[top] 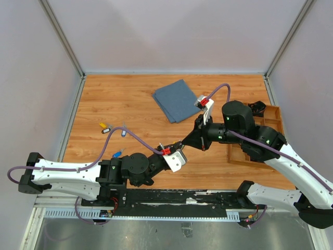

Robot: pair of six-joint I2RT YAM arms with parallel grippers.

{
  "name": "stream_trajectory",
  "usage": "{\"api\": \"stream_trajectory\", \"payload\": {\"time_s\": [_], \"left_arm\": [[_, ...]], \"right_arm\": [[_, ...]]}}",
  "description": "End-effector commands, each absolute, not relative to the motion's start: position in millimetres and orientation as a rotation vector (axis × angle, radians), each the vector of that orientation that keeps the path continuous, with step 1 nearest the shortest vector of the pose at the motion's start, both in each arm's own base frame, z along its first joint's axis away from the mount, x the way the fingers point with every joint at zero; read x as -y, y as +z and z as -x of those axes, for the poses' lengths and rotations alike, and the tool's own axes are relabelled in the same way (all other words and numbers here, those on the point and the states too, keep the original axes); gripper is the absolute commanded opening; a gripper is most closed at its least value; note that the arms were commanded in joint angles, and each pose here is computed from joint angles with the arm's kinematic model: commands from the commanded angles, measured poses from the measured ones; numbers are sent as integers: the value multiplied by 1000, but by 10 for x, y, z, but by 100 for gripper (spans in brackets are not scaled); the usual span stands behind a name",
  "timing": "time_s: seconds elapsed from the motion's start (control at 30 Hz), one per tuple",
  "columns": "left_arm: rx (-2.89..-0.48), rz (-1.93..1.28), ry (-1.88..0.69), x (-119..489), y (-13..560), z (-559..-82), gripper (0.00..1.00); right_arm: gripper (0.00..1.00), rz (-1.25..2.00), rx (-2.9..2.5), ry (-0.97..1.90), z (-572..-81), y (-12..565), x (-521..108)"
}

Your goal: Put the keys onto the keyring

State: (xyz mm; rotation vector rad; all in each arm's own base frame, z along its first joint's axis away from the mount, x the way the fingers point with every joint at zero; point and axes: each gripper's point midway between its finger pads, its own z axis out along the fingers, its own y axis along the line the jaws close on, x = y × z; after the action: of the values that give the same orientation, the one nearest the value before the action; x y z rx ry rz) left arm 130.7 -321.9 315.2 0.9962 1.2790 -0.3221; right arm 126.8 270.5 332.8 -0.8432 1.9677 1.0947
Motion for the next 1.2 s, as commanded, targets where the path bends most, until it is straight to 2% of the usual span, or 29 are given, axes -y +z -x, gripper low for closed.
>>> {"api": "stream_trajectory", "payload": {"time_s": [0.0,0.27,0.5,0.7,0.97,1.17], "left_arm": [[-1271,-952,-330,3183,3290,-1333,17],[-1271,-953,-329,3183,3279,-1334,16],[-1271,-952,-328,3183,3280,-1336,24],[-1272,-949,-332,3177,3286,-1333,18],[-1264,-931,-335,3161,3336,-1343,39],[-1261,-925,-336,3164,3354,-1343,41]], "right_arm": [[1,827,-1910,1107,-1238,3478,-2687],[1,822,-1906,1101,-1242,3490,-2675],[1,821,-1905,1104,-1239,3494,-2676],[1,824,-1910,1108,-1236,3485,-2684],[1,826,-1917,1134,-1228,3441,-2733],[1,831,-1917,1142,-1223,3438,-2748]]}}
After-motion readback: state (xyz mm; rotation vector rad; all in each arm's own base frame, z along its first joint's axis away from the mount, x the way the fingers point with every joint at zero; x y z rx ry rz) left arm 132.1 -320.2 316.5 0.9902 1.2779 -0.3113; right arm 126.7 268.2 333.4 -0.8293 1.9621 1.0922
